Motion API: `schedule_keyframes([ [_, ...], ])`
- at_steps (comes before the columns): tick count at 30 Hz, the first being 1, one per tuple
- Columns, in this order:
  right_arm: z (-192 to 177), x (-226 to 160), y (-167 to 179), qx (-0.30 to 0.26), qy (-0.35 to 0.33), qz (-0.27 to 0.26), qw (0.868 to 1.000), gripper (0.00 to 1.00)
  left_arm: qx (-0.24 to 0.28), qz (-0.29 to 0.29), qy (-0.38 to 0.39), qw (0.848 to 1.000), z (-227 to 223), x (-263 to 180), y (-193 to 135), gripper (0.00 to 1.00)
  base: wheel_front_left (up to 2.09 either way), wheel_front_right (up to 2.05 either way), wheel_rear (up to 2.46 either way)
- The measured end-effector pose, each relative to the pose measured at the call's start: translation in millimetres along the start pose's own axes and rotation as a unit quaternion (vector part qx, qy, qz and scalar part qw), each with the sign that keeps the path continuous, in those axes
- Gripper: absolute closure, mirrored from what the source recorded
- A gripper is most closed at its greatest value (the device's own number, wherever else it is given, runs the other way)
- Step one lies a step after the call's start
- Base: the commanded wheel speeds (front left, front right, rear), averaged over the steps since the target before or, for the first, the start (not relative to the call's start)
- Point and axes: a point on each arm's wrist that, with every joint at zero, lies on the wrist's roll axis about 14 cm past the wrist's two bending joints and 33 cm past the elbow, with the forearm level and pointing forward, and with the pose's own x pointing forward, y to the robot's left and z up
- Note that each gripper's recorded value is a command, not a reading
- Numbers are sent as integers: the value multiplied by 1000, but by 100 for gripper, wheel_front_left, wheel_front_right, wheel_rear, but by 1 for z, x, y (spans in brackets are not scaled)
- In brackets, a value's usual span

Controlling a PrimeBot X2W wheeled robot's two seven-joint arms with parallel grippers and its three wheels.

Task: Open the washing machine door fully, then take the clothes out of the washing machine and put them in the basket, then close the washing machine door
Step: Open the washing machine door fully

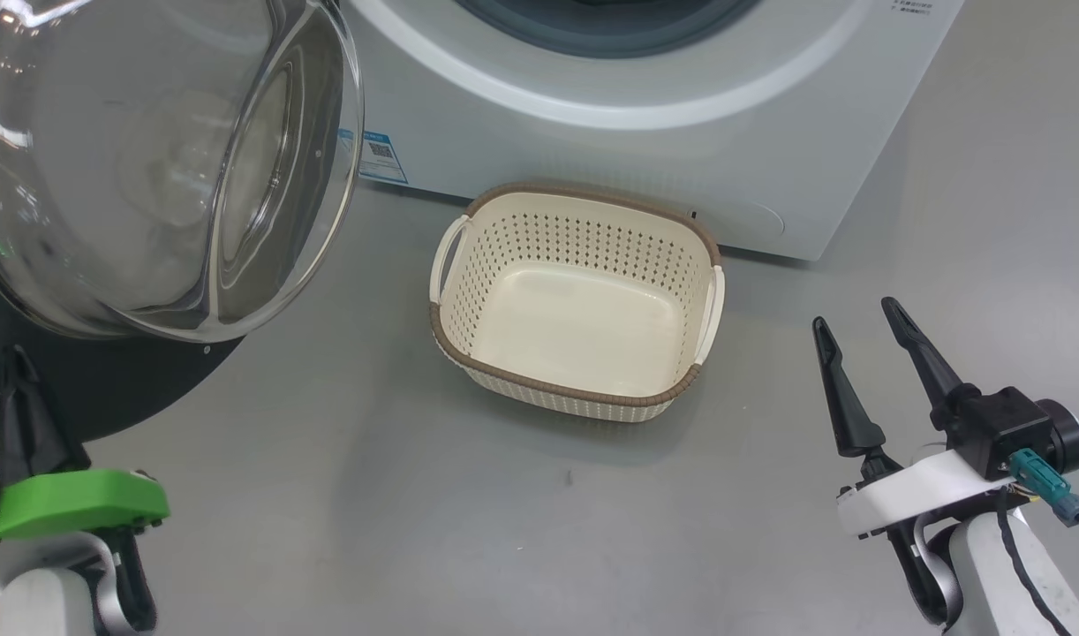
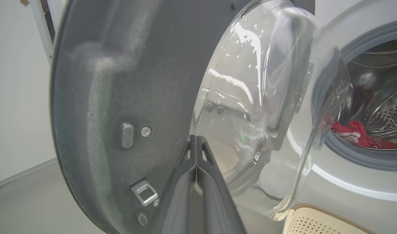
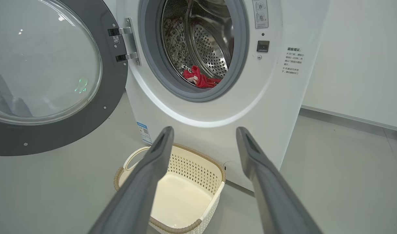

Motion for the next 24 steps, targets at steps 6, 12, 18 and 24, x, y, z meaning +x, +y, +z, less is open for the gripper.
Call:
schedule_keyframes([
  [6,10,-7,6,2,-10,-4,1000,0,0,-58,16,998,-9,-23,-23,100,0,0,0],
  [12,19,-18,11,5,-19,-11,1000,0,2,-127,40,991,-24,-51,-52,100,0,0,0],
  [18,31,-28,11,3,-34,-21,999,0,-9,-203,69,977,-40,-77,-90,80,0,0,0],
  [24,35,-48,2,6,-39,-51,998,0,-27,-263,89,960,-49,-96,-126,0,0,0,0],
])
